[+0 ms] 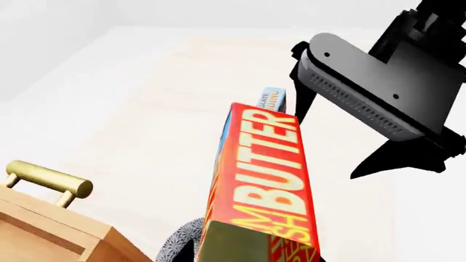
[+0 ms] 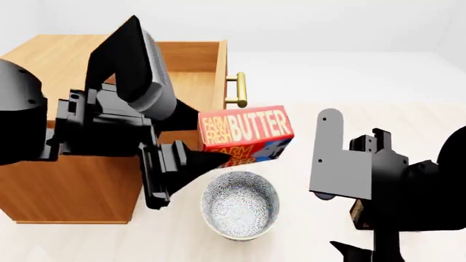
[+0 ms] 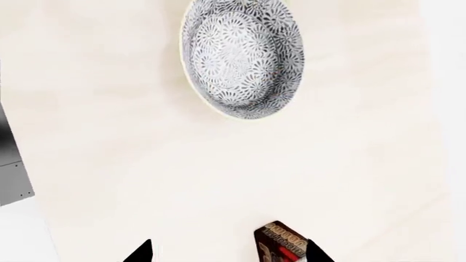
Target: Put the butter at the back in the top drawer of the cabinet and close it.
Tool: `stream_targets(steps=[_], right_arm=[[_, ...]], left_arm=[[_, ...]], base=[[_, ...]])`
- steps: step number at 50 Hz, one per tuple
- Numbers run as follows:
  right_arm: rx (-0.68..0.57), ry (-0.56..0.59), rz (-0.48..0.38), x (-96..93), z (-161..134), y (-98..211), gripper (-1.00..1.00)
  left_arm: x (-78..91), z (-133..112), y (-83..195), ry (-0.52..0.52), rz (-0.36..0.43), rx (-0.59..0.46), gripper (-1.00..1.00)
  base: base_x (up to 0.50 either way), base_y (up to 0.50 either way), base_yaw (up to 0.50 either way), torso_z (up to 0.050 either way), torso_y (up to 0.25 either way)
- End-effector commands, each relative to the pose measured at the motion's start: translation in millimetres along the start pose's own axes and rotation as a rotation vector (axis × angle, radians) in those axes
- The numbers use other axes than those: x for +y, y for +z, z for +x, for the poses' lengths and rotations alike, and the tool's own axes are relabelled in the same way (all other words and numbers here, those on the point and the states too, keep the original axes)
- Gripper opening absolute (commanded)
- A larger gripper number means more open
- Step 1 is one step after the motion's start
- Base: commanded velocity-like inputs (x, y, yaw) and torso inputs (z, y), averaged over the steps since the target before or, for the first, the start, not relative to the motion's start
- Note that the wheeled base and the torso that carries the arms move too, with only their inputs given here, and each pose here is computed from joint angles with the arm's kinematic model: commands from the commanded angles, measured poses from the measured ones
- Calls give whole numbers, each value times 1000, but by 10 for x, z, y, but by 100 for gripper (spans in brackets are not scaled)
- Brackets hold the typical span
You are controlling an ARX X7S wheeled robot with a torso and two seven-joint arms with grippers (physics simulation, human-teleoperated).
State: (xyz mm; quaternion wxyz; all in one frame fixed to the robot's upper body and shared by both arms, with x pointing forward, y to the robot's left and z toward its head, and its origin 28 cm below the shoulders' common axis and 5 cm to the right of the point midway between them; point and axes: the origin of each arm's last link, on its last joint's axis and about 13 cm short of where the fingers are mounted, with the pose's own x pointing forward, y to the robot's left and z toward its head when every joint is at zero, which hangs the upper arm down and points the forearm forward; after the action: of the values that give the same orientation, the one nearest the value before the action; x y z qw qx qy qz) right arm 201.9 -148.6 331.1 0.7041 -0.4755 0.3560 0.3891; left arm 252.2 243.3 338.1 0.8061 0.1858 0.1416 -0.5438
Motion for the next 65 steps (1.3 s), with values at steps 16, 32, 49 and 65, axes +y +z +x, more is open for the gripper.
stream_targets(steps=[16,32,49,65], right_arm=[[-119,-212,258,-9,173,-177,100],[-241,-427,573,121,306,-334,100],[-408,-595,668,502,198,-351,100],[-451,-704,720,554,199,-392,100]], left_arm=[[283,-233,444,298,-115,-139,-100],[535,-189,619,506,-193,-176,-100],[804,-42,630,683,-289,-172,-100],[1062,216,512,737,-351,-186,-100]], base=[[0,0,0,0,1],[0,0,0,1,1],[0,0,0,1,2],[0,0,0,1,1]])
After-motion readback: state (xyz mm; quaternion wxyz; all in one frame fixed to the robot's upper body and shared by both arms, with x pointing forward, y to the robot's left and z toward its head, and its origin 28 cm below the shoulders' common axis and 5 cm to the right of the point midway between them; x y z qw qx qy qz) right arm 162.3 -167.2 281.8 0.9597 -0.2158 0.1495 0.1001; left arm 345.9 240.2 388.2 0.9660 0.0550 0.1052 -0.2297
